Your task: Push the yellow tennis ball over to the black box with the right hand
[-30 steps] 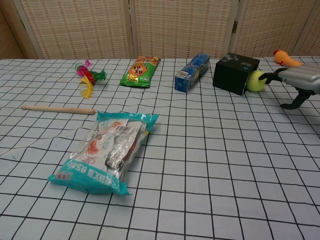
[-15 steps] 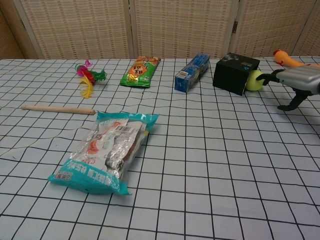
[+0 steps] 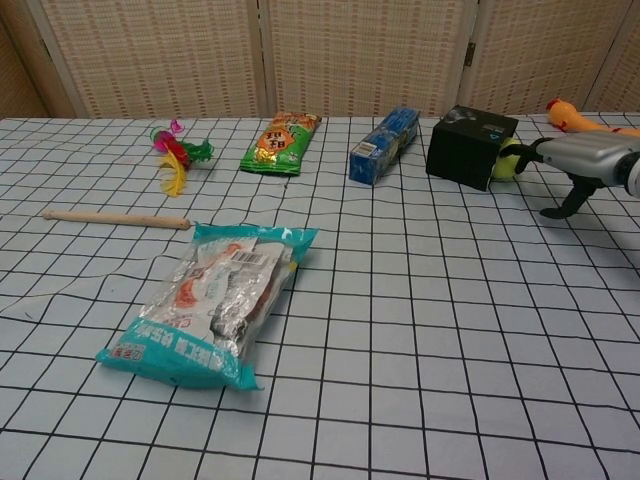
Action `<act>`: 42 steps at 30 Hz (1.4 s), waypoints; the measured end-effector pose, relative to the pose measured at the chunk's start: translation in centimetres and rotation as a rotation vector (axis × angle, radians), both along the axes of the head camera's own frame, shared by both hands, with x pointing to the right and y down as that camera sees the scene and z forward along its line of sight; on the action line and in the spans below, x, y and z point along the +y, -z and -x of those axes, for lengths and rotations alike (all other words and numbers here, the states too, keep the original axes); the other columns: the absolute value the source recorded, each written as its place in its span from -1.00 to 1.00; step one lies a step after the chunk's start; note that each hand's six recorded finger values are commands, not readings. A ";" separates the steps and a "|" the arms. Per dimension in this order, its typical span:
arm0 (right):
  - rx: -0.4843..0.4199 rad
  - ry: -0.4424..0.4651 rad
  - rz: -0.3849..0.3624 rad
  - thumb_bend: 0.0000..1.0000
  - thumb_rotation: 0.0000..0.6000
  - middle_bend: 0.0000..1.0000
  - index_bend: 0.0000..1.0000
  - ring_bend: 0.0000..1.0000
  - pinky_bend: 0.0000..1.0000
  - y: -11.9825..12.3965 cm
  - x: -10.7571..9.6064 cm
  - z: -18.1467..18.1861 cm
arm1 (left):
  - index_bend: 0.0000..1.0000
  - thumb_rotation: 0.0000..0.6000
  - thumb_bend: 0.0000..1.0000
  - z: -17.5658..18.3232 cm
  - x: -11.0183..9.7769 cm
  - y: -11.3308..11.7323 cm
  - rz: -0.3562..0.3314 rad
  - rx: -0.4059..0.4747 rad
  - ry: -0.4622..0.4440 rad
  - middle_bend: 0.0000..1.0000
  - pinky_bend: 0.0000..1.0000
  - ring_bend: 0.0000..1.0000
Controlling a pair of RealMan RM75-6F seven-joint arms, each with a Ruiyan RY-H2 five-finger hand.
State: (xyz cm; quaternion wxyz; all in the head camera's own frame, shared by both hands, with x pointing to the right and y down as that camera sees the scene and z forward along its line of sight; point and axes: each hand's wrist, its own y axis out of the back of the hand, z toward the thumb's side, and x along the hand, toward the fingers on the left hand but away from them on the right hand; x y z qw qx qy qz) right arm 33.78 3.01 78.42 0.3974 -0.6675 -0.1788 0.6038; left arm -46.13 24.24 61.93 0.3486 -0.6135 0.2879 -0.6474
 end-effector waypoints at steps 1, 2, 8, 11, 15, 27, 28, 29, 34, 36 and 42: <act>-0.005 -0.003 0.003 -0.56 1.00 -1.00 -1.00 -1.00 -0.69 -0.1 0.0 0.2 | -0.70 1.00 -0.05 0.0 0.0 0.0 0.001 -0.001 0.001 -0.72 -0.31 -0.88; -0.009 -0.004 0.005 -0.56 1.00 -1.00 -1.00 -1.00 -0.70 -0.1 -0.1 0.4 | -0.70 1.00 -0.05 0.0 0.0 -0.1 0.002 -0.002 0.003 -0.72 -0.31 -0.88; -0.031 -0.010 0.023 -0.56 1.00 -1.00 -1.00 -1.00 -0.84 -0.4 0.1 1.0 | -0.70 1.00 -0.05 0.2 -0.1 -0.2 0.004 -0.007 0.007 -0.72 -0.31 -0.88; -0.040 -0.018 0.034 -0.56 1.00 -1.00 -1.00 -1.00 -0.85 -0.6 0.1 1.2 | -0.70 1.00 -0.05 0.3 -0.2 -0.2 0.002 -0.009 0.010 -0.72 -0.31 -0.88; -0.037 -0.009 0.035 -0.56 1.00 -1.00 -1.00 -1.00 -0.85 -0.6 0.2 1.3 | -0.70 1.00 -0.05 0.4 -0.2 -0.3 0.006 -0.011 0.013 -0.72 -0.30 -0.87; -0.025 0.073 -0.075 -0.56 1.00 -0.85 -0.56 -0.99 -0.81 1.3 0.3 0.2 | -0.70 1.00 -0.05 -0.2 -0.1 0.5 -0.014 0.017 -0.009 -0.72 -0.30 -0.87; -0.022 0.089 -0.099 -0.56 1.00 -0.81 -0.44 -0.99 -0.79 1.7 0.4 0.1 | -0.70 1.00 -0.05 -0.2 -0.1 0.6 -0.017 0.021 -0.011 -0.72 -0.31 -0.87; -0.020 0.101 -0.119 -0.56 1.00 -0.78 -0.36 -0.97 -0.77 2.0 0.6 -0.1 | -0.70 1.00 -0.05 -0.3 -0.1 0.7 -0.020 0.024 -0.015 -0.72 -0.30 -0.87; -0.014 0.147 -0.253 -0.56 1.00 -0.48 -0.01 -0.72 -0.67 4.2 2.2 -1.3 | -0.69 1.00 -0.04 -0.5 0.2 1.5 -0.028 0.053 -0.020 -0.72 -0.30 -0.87; -0.004 0.149 -0.308 -0.56 1.00 -0.47 -0.01 -0.71 -0.64 5.0 3.5 -2.0 | -0.69 1.00 -0.05 -0.5 0.3 1.6 -0.029 0.057 -0.019 -0.72 -0.30 -0.87; -0.030 0.098 -0.368 -0.56 1.00 -0.65 -0.60 -0.91 -0.72 6.3 7.0 -2.8 | -0.67 1.00 -0.05 -0.6 0.3 2.5 -0.055 0.073 -0.029 -0.71 -0.30 -0.86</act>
